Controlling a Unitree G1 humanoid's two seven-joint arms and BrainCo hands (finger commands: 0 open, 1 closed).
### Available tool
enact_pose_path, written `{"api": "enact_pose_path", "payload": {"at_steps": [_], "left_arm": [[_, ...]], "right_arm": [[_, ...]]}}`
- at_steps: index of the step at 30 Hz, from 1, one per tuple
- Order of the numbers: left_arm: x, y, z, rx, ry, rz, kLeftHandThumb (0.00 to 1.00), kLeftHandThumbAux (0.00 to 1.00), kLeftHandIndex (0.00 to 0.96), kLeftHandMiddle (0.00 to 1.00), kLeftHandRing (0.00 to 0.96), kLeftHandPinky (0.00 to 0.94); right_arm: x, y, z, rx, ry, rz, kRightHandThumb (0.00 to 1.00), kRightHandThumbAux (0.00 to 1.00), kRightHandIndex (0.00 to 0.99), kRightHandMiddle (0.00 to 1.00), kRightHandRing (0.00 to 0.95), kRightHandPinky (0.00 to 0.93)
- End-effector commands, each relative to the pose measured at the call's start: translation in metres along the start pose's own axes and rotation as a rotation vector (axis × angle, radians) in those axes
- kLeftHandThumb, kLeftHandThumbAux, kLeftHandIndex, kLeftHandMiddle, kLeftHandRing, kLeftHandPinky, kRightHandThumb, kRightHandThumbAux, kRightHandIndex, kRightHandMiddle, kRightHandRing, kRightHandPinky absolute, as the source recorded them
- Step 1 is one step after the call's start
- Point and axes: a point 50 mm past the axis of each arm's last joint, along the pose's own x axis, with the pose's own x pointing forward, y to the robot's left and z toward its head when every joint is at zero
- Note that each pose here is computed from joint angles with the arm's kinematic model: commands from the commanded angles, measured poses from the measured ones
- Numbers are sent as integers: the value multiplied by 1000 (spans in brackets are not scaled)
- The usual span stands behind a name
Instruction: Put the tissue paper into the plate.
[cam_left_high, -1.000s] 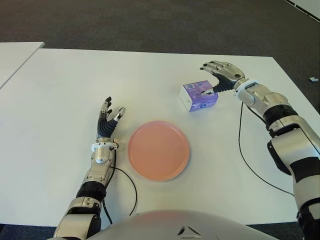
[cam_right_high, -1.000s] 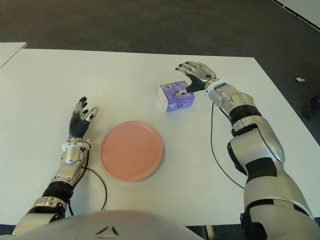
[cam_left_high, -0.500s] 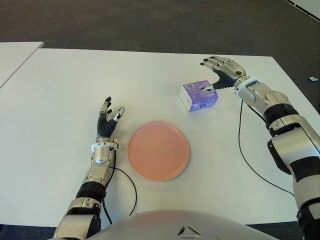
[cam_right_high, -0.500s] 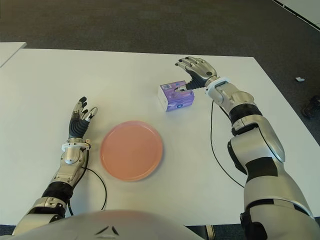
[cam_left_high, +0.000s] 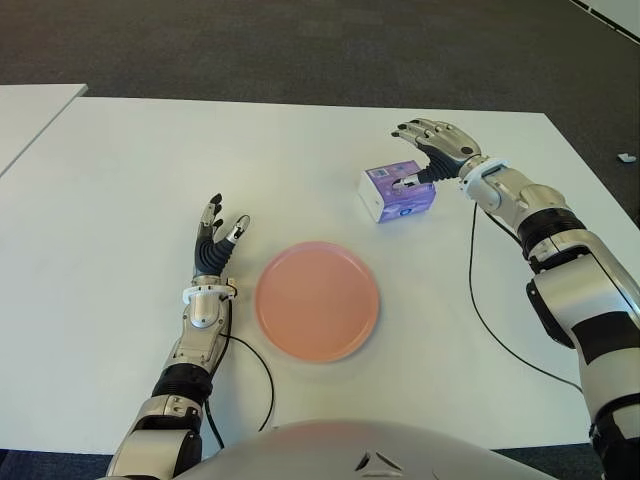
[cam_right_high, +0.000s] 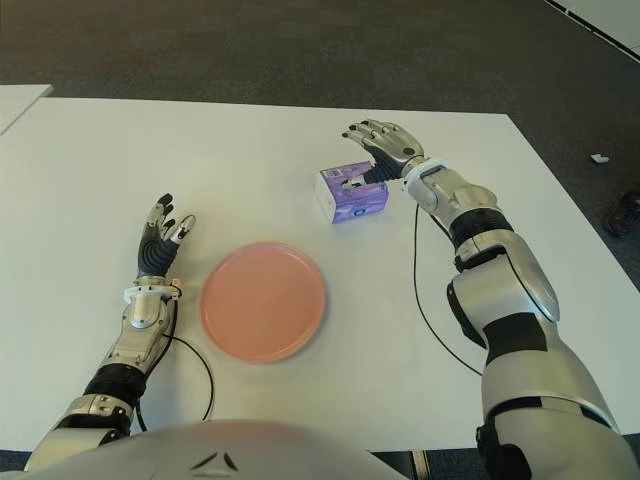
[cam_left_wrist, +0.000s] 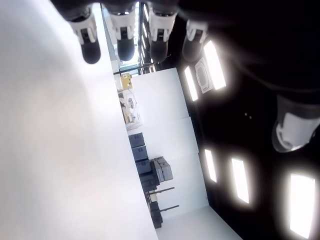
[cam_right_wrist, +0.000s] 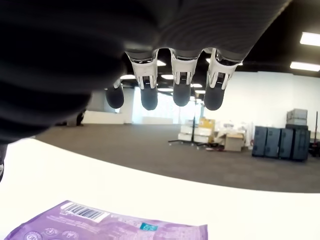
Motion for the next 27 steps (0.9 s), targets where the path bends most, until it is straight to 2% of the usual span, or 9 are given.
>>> {"api": "enact_pose_path", "payload": {"at_steps": [1,5,10,18,27], "left_arm": [[-27,-1,-27,8,145,-11,0,438,0,0,0,0],[-27,0,-28,9,149,-4,0,437,0,0,0,0],[-27,1,-29,13,154,1,2,442,0,0,0,0],[-28,1,-30,13,159,1,4,445,0,0,0,0],[-28,1,-31,14,159,3,9,454,0,0,0,0]], "right_arm": [[1,14,7,-15,-7,63,195,358,0,0,0,0],[2,19,9,-47,-19,115,187,357,0,0,0,0],[2,35,16,-78,-29,198,192,368,0,0,0,0],[0,52,24,-120,-41,250,212,382,0,0,0,0],[0,58,27,-169,-60,302,236,395,0,0,0,0]]}}
